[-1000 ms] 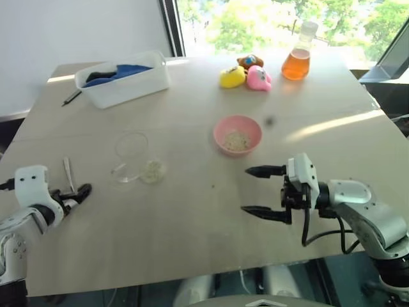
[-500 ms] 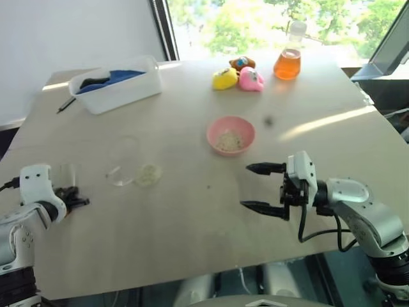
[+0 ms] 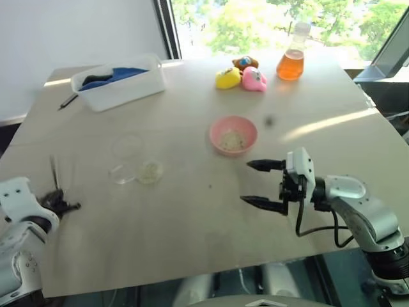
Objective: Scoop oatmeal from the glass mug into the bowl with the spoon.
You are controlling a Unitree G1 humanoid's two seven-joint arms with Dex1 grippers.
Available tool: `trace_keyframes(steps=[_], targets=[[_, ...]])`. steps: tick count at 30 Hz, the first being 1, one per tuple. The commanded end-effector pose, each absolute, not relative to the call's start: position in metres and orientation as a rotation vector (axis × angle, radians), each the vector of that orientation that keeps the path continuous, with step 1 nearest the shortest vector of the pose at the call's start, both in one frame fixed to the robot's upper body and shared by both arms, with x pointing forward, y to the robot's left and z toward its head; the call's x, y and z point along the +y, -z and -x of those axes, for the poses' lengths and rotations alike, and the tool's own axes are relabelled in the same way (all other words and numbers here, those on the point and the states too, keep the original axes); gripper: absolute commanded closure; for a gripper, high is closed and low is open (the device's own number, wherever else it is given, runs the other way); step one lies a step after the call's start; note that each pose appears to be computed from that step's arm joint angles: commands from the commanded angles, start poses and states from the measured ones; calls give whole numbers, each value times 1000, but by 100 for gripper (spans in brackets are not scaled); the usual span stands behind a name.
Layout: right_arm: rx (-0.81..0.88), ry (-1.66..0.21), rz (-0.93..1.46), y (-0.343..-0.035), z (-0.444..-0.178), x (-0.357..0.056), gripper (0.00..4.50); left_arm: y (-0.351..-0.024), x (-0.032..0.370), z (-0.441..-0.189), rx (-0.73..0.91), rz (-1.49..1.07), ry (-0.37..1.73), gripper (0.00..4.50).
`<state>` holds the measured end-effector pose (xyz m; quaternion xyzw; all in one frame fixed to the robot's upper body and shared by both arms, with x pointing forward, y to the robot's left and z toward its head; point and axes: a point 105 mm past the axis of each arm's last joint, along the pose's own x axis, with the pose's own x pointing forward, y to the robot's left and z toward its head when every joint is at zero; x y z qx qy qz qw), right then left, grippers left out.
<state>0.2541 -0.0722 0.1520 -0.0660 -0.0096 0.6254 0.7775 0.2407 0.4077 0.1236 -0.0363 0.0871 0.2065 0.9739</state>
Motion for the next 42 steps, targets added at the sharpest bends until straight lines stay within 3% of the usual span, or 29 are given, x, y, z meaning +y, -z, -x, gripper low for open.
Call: trace_keyframes(steps=[1,6,13,17,22,29,40,41,42], targets=[[-72,-1364,149,-164,-256,-69,0,-207,403,-248,-109,-43,-376,445],[-130,-1286,42,-190,-268,-63,0,-293,351,-264,-388,-160,-162,445],[-201,-1101,-175,-238,-296,-58,0,-336,241,-282,-482,-328,208,445],[-219,-1080,-257,-263,-297,-54,0,-319,189,-288,-429,-475,384,445],[-212,-1003,-242,-270,-304,-59,0,-279,119,-280,-369,-458,644,445],[-110,-1015,-369,-268,-303,-57,0,-248,96,-265,-270,-444,820,445],[-22,-1108,-580,-283,-295,-55,0,-237,98,-266,-245,-449,833,445],[-12,-1108,-566,-281,-294,-55,55,-237,98,-266,-245,-450,834,450],[-4,-1113,-559,-280,-293,-55,81,-236,98,-266,-244,-449,834,450]])
